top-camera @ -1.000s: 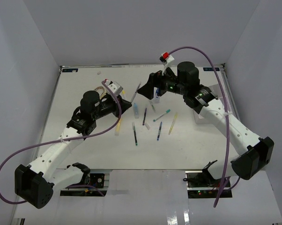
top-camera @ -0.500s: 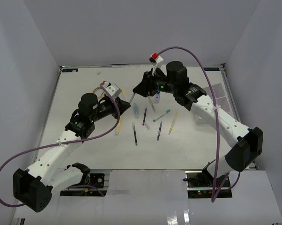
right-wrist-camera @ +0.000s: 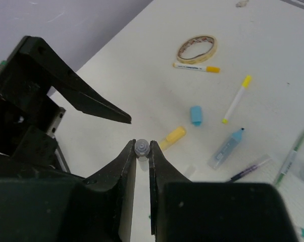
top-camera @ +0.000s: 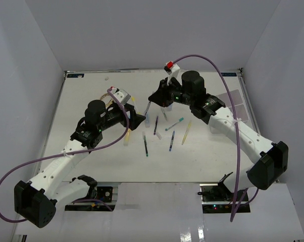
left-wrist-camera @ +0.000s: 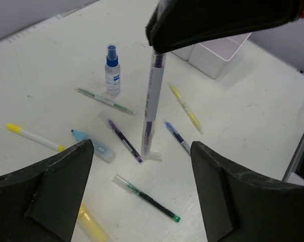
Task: Sort the stationery into containers
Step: Place the pen in the storage box.
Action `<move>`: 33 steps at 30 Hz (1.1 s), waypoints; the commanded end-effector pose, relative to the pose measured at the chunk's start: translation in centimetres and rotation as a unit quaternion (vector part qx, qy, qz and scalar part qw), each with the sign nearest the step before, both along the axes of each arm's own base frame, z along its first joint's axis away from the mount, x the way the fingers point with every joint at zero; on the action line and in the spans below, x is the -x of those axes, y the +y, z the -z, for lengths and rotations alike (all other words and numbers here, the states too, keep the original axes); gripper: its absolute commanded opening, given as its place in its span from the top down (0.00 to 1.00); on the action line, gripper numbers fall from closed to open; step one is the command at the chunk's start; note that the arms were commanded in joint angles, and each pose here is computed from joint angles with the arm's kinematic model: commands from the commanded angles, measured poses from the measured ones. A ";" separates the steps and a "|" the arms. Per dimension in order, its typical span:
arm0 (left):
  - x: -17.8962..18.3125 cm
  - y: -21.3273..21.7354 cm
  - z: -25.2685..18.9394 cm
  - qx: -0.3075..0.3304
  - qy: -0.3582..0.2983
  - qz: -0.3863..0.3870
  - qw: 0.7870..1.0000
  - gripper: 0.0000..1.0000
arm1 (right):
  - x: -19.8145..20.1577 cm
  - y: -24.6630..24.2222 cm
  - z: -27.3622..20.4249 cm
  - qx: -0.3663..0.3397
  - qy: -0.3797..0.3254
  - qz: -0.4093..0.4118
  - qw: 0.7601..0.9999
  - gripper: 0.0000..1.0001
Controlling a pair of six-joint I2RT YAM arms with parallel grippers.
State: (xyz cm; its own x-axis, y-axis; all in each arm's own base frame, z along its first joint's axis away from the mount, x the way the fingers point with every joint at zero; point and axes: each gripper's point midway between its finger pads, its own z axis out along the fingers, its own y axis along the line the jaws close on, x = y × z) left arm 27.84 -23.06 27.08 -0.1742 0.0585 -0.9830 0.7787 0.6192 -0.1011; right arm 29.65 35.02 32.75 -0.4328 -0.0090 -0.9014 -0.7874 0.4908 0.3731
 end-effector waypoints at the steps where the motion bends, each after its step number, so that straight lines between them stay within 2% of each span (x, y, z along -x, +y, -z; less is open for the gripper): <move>1: -0.3 0.2 0.4 0.005 0.014 -0.019 1.000 0.10 | -1.2 -3.9 -1.1 0.030 -0.051 0.080 0.995 0.92; 4: -1.1 0.5 1.1 0.000 0.033 -0.043 0.999 0.02 | -3.6 -9.8 -0.3 0.097 -0.066 0.208 0.971 0.92; 5: -1.4 0.6 1.0 0.004 0.041 -0.053 0.998 0.02 | -4.8 -12.4 -0.4 0.118 -0.073 0.268 0.953 0.92; 7: -2.5 1.3 2.4 -0.011 0.067 -0.091 0.994 0.02 | -5.7 -16.9 -0.8 0.137 -0.084 0.335 0.928 0.92; 8: -3.0 1.5 2.5 -0.011 0.077 -0.107 0.991 0.02 | -6.7 -20.3 -1.0 0.148 -0.085 0.389 0.905 0.92; 10: -4.1 2.5 4.5 -0.033 0.110 -0.152 0.982 0.02 | -7.3 -24.3 -1.4 0.160 -0.089 0.447 0.876 0.92; 14: -5.0 3.3 6.7 -0.060 0.154 -0.193 0.967 0.02 | -8.7 -32.0 -1.8 0.212 -0.095 0.543 0.807 0.92; 17: -5.2 3.8 7.3 -0.068 0.164 -0.210 0.961 0.02 | -10.0 -35.5 -1.4 0.233 -0.085 0.583 0.774 0.92; 21: -5.3 4.1 7.3 -0.069 0.163 -0.217 0.960 0.02 | -12.1 -38.7 -0.3 0.242 -0.066 0.611 0.751 0.92; 27: -5.2 4.7 6.9 -0.065 0.157 -0.232 0.958 0.02 | -15.0 -40.6 3.2 0.230 -0.029 0.610 0.758 0.92; 28: -5.2 4.7 7.0 -0.065 0.158 -0.232 0.958 0.02 | -15.1 -42.0 3.3 0.226 -0.025 0.620 0.751 0.92; 33: -5.2 4.8 6.9 -0.066 0.156 -0.235 0.957 0.02 | -16.4 -42.7 4.8 0.228 -0.020 0.617 0.753 0.92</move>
